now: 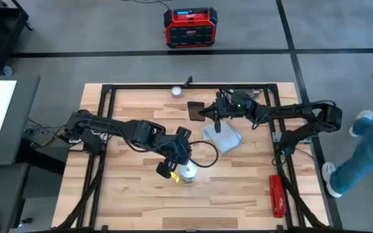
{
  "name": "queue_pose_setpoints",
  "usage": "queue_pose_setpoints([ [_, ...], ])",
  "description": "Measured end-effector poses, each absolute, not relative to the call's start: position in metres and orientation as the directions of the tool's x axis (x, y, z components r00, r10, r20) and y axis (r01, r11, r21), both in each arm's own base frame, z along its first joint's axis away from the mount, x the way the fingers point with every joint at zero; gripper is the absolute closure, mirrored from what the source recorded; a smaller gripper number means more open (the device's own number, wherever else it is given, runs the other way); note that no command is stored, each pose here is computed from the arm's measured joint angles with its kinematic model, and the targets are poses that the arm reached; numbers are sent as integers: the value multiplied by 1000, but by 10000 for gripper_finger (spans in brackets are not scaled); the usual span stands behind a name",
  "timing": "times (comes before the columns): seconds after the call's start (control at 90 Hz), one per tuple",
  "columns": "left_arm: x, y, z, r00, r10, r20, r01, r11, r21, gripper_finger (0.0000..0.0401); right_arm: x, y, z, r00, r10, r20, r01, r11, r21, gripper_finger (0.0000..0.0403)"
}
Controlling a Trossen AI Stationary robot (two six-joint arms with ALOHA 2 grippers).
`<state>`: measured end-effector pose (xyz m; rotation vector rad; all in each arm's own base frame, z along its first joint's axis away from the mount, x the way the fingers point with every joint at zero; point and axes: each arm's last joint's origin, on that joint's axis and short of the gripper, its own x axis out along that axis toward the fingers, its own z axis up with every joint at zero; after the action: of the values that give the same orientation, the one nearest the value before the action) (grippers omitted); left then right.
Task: Apply microfiber cloth
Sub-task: Spray the front of the cellphone with the cleaning bottle
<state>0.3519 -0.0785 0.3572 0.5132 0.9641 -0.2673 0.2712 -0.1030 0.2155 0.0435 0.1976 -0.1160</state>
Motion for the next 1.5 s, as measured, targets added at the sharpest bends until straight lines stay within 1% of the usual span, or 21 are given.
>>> queue_pose_setpoints([
  [0.222, 354, -70, 357, 551, 24, -834, 441, 840, 315, 401, 270, -105, 215, 971, -124, -204, 133, 991, 31, 389],
  [0.522, 358, -76, 355, 563, 13, -827, 447, 836, 317, 401, 270, -106, 214, 968, -128, -215, 138, 990, 34, 389],
  [0.756, 366, -81, 338, 508, 23, -861, 464, 835, 296, 401, 268, -108, 215, 967, -138, -216, 148, 988, 33, 389],
  [0.867, 366, -81, 337, 505, 29, -863, 458, 838, 296, 401, 262, -106, 223, 966, -188, -180, 193, 981, 10, 389],
  [0.967, 366, -81, 337, 501, 29, -865, 458, 839, 293, 401, 254, -104, 228, 967, -203, -154, 206, 978, 2, 389],
  [1.189, 362, -79, 353, 501, 51, -864, 447, 840, 309, 401, 247, -101, 227, 967, -205, -154, 209, 978, 10, 389],
  [1.289, 363, -80, 359, 520, 48, -853, 435, 844, 313, 401, 246, -100, 223, 965, -204, -167, 211, 977, 25, 389],
  [1.5, 365, -87, 351, 488, 48, -871, 454, 839, 300, 401, 246, -100, 223, 966, -201, -164, 208, 978, 26, 389],
])
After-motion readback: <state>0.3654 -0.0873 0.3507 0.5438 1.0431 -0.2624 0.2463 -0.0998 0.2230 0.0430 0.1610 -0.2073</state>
